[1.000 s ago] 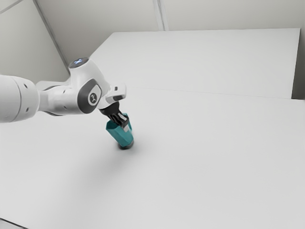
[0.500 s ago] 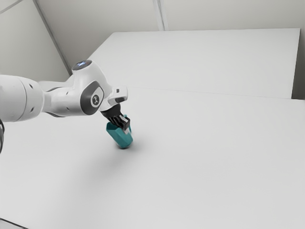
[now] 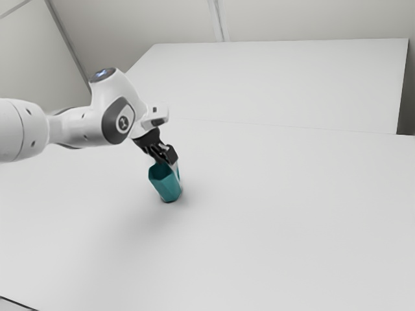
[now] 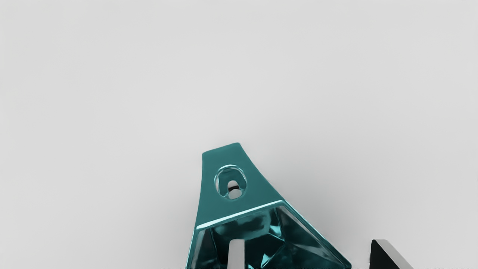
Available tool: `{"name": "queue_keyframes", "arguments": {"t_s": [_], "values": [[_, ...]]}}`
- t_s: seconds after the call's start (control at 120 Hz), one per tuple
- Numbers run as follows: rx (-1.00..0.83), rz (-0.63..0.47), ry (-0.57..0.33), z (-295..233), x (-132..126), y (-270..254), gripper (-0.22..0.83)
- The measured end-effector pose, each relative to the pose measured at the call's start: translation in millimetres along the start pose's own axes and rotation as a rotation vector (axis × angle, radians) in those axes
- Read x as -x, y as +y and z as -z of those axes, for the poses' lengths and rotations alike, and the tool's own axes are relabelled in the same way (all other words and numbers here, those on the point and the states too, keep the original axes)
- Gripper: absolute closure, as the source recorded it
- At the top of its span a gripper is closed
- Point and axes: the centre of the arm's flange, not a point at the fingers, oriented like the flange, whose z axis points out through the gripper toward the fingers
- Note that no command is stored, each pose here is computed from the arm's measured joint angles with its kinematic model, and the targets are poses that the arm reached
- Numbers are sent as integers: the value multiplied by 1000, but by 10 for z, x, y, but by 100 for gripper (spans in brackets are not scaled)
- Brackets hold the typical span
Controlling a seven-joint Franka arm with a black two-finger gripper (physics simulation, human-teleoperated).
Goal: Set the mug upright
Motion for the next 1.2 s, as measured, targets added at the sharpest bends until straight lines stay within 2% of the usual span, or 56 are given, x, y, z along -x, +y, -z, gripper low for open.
{"name": "queue_keyframes", "arguments": {"t_s": [0.25,0.475,0.642,0.933,1.2], "values": [[-49,-52,47,726,-252,-62,19],[-102,-85,41,1224,-290,-139,9],[-145,-91,56,1715,-429,-229,5],[-188,-66,14,2179,-264,-320,3],[-222,40,-34,2407,-83,-604,2]]}}
